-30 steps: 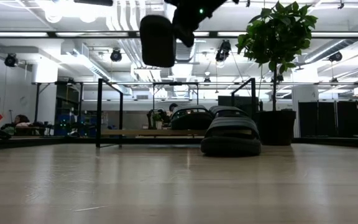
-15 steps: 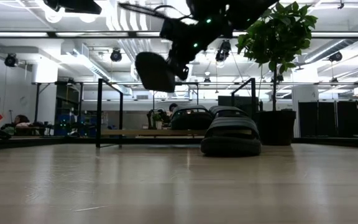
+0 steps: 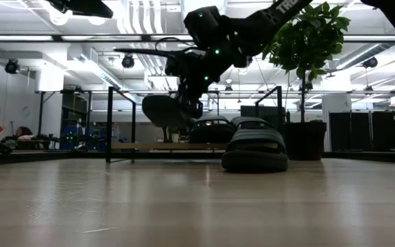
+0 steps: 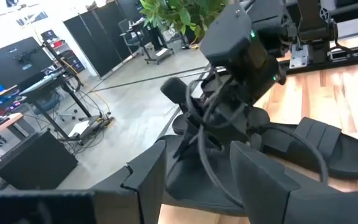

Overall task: Pick and place slides into the shelf
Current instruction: Put the top left black slides on the shelf

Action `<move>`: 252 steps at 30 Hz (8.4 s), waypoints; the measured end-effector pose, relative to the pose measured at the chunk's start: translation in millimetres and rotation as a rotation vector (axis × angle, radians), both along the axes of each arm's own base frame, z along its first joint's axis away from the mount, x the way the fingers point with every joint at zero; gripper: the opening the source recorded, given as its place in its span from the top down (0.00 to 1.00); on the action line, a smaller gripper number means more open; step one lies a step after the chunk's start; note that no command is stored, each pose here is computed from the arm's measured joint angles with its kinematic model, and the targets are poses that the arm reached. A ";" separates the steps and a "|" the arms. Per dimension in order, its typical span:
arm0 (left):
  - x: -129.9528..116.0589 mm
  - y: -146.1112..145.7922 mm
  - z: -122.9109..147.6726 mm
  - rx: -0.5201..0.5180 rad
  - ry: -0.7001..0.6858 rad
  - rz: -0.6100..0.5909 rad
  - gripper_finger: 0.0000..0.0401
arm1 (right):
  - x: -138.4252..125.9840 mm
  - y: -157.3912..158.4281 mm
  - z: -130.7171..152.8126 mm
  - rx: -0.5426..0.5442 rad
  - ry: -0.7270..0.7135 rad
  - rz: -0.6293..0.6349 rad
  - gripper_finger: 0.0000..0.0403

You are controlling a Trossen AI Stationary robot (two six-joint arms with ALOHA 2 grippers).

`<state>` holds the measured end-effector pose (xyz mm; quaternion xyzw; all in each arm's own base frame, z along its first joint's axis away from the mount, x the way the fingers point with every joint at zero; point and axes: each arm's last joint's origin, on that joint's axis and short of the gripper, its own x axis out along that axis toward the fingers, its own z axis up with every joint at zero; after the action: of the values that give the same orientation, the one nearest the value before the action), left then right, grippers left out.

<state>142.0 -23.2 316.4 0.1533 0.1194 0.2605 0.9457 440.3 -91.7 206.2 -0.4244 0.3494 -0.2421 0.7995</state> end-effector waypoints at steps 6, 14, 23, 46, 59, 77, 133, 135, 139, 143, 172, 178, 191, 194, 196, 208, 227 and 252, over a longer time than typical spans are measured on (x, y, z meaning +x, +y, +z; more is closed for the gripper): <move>-0.2 0.1 0.0 0.000 0.001 0.000 0.60 | 1.6 0.6 -5.3 0.009 0.008 0.015 0.98; 0.1 0.0 -1.3 0.005 0.014 0.000 0.60 | 2.6 3.5 -6.9 0.034 0.007 0.048 0.98; 0.1 0.0 -1.9 0.008 0.020 0.001 0.60 | 1.2 5.9 -8.9 0.012 0.044 0.016 0.98; 1.8 -0.5 -3.1 0.012 0.029 0.004 0.60 | 8.3 -8.3 13.5 -0.040 0.039 0.018 0.98; 0.8 -0.1 -6.2 0.016 0.041 0.003 0.60 | -2.3 -55.6 16.5 0.034 0.000 -0.011 0.98; -2.5 0.9 -16.7 0.019 0.055 0.004 0.60 | 17.3 -51.4 -4.6 0.016 0.124 -0.064 0.98; -29.2 9.6 -10.4 -0.023 -0.016 0.005 0.60 | 51.9 -35.2 45.3 0.237 0.282 0.002 0.65; -33.3 11.0 -8.6 -0.029 -0.036 0.005 0.60 | 55.4 -36.9 46.3 0.231 0.283 0.002 0.65; -40.8 13.4 -6.3 -0.039 -0.065 0.005 0.60 | 61.2 -38.2 37.9 0.223 0.319 0.017 0.65; -46.2 15.1 -6.7 -0.046 -0.086 0.003 0.60 | 64.7 -40.2 23.4 0.179 0.385 -0.015 0.65; -51.9 16.9 -11.1 -0.042 -0.064 -0.003 0.60 | 52.4 -70.8 12.7 0.200 0.446 -0.085 0.87; -52.1 16.9 -11.0 -0.042 -0.065 -0.003 0.60 | 56.2 -73.0 15.9 0.186 0.389 -0.087 0.97; -53.2 17.3 -10.6 -0.043 -0.069 -0.003 0.60 | 55.6 -95.9 18.7 0.221 0.216 -0.180 0.98; -53.2 17.3 -10.9 -0.042 -0.065 -0.003 0.60 | 52.4 -102.2 10.1 0.233 0.205 -0.218 0.98; -53.2 17.3 -10.9 -0.042 -0.065 -0.003 0.60 | 50.6 -102.6 3.4 0.213 0.230 -0.240 0.98; -53.3 17.3 -10.7 -0.042 -0.067 -0.003 0.60 | 49.5 -96.3 1.0 0.180 0.300 -0.212 0.98; -53.6 17.4 -10.3 -0.044 -0.071 -0.003 0.60 | 47.8 -80.8 7.6 0.190 0.366 -0.185 0.91; -53.7 17.4 -10.5 -0.044 -0.069 -0.003 0.60 | 42.1 -72.9 27.1 0.218 0.315 -0.210 0.55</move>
<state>88.3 -5.8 305.9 0.1238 0.0921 0.2613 0.9528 482.4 -164.5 233.3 -0.3293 0.5365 -0.2154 0.7465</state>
